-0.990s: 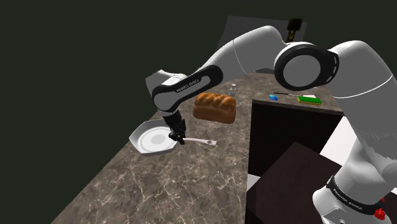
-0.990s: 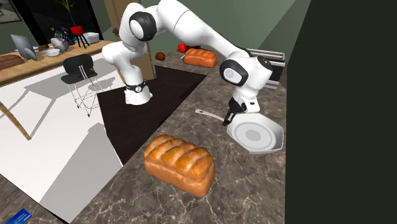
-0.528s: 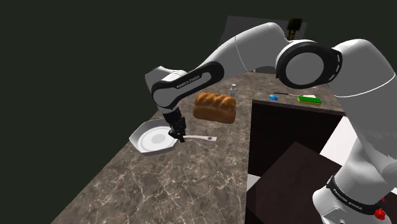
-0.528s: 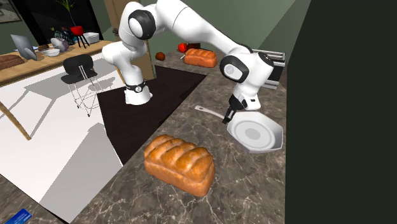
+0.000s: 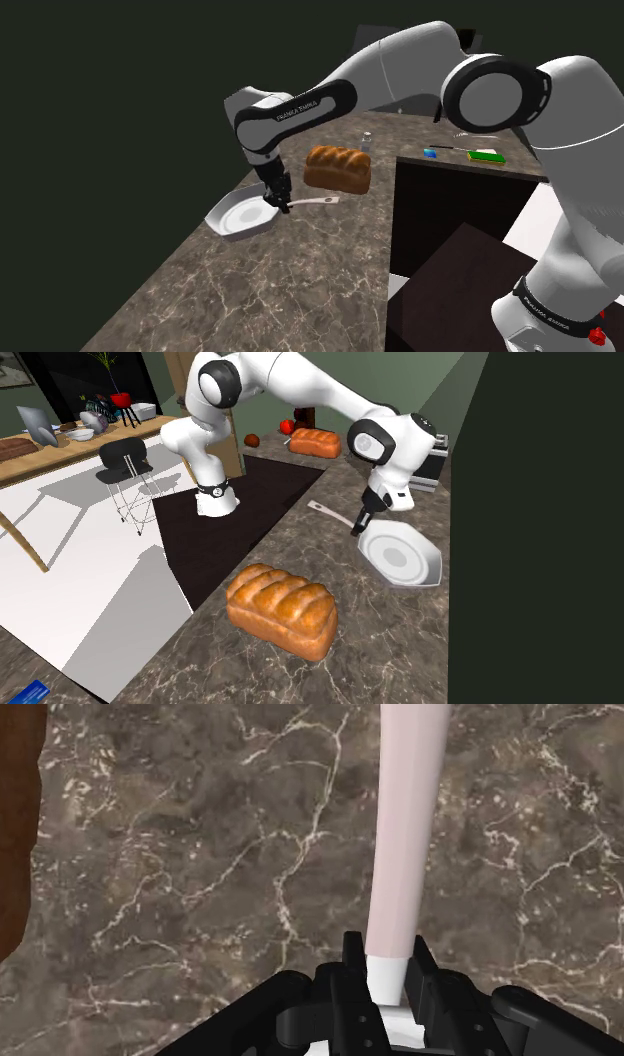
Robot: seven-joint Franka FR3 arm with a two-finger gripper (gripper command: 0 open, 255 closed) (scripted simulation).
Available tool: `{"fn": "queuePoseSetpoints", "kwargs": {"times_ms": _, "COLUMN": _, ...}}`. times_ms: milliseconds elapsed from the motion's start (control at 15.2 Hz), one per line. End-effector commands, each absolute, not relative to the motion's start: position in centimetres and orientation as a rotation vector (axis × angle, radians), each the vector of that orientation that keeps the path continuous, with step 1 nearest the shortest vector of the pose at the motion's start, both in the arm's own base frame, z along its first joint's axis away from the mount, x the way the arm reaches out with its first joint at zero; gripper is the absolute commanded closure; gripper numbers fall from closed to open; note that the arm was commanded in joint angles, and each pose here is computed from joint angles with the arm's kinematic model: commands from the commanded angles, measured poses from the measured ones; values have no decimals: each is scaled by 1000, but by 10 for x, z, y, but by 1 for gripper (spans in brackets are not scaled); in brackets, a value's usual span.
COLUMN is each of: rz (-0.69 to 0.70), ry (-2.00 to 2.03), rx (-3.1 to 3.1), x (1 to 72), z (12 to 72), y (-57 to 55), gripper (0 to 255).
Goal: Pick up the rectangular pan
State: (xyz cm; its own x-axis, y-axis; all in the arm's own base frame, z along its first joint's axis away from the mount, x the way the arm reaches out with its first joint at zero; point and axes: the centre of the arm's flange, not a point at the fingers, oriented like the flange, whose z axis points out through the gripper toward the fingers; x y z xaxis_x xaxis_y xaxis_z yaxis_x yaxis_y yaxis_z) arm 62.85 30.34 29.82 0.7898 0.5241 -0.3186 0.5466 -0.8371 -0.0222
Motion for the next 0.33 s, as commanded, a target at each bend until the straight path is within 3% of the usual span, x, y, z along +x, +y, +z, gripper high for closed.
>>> {"fn": "queuePoseSetpoints", "kwargs": {"times_ms": 0, "rz": -483, "ry": 870, "rx": 2905, "x": 629, "z": 309, "y": 304, "gripper": 255}}
{"fn": "queuePoseSetpoints", "kwargs": {"times_ms": 264, "rz": -483, "ry": 870, "rx": 2905, "x": 629, "z": 321, "y": 304, "gripper": 255}}
